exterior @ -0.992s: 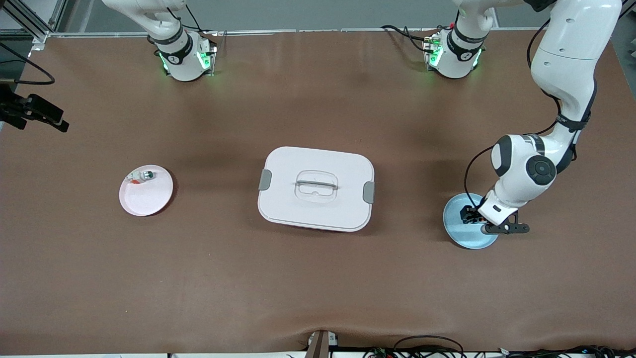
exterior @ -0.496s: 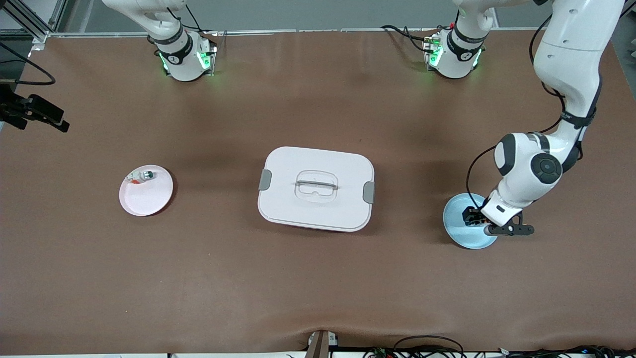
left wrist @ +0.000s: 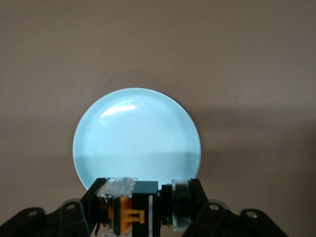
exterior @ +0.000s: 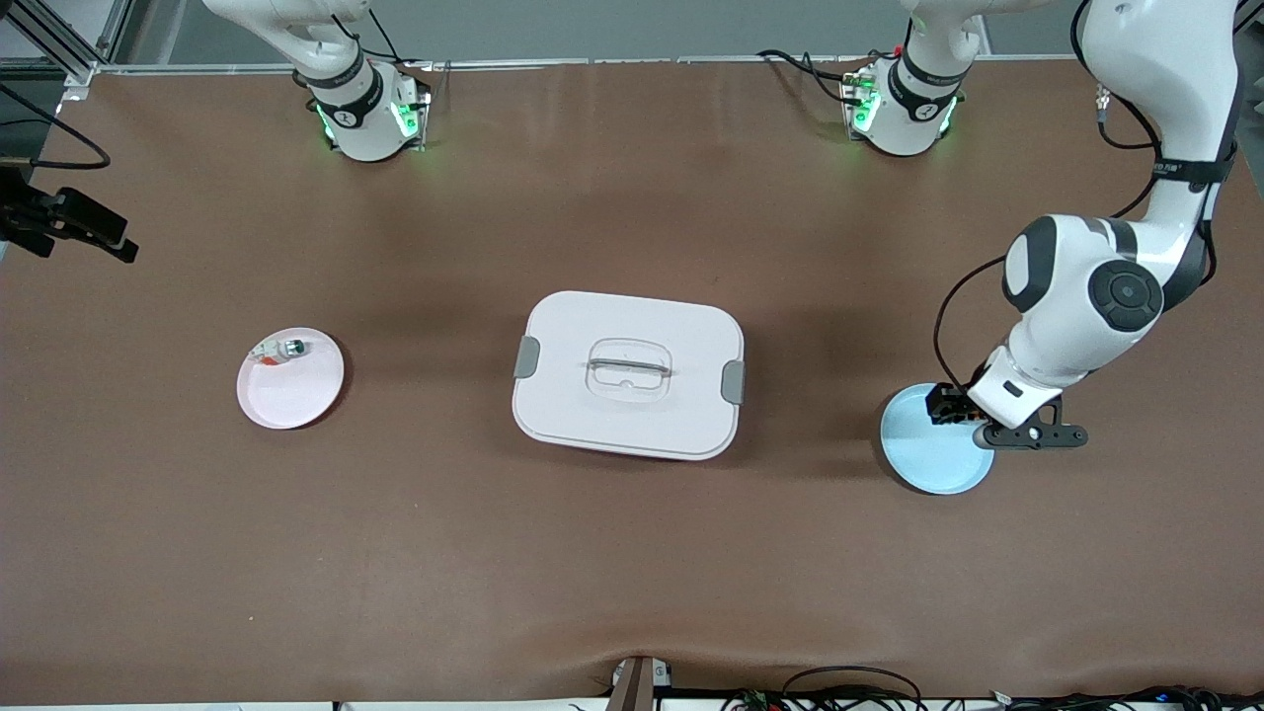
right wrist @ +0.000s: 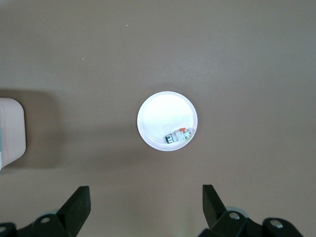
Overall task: Transfer orange switch to right arm and place
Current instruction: 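Carry the switch above the white box while the right gripper approaches, then close the right gripper on the switch held by the left gripper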
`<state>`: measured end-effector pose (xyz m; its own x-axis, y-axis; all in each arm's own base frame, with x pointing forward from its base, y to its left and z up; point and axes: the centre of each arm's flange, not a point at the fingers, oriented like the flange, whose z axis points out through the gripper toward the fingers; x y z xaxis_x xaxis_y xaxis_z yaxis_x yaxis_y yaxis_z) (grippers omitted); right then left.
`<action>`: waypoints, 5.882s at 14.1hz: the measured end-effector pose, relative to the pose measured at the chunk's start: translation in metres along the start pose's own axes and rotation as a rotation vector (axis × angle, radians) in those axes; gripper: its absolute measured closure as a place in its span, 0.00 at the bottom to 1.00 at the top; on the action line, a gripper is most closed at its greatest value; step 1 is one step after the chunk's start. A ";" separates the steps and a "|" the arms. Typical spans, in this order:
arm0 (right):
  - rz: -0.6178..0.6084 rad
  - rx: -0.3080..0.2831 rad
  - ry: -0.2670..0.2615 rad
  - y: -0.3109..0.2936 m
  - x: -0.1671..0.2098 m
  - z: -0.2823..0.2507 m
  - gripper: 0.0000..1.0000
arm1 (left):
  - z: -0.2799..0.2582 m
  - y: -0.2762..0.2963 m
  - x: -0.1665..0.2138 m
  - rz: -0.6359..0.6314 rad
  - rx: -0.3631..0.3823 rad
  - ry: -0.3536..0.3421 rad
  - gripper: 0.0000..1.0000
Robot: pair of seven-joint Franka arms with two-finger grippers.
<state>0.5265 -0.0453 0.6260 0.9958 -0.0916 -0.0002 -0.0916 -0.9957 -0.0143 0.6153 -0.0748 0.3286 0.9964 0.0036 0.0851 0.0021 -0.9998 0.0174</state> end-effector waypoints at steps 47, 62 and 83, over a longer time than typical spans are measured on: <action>0.068 0.725 -0.118 -0.243 -0.035 0.119 0.00 | -0.130 0.478 -0.098 -1.466 -0.322 -0.537 0.27; -0.025 0.758 -0.027 -0.310 -0.055 0.164 0.00 | -0.130 0.478 -0.096 -1.470 -0.324 -0.538 0.27; -0.078 0.764 -0.021 -0.330 -0.064 0.193 0.05 | -0.131 0.477 -0.092 -1.474 -0.336 -0.536 0.27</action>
<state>0.4929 0.2918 0.4380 0.9998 -0.0140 0.0107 -0.0024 -0.7119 -0.7023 0.5132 -0.5498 0.4598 0.0556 0.8369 -0.5446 0.9966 -0.0800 -0.0213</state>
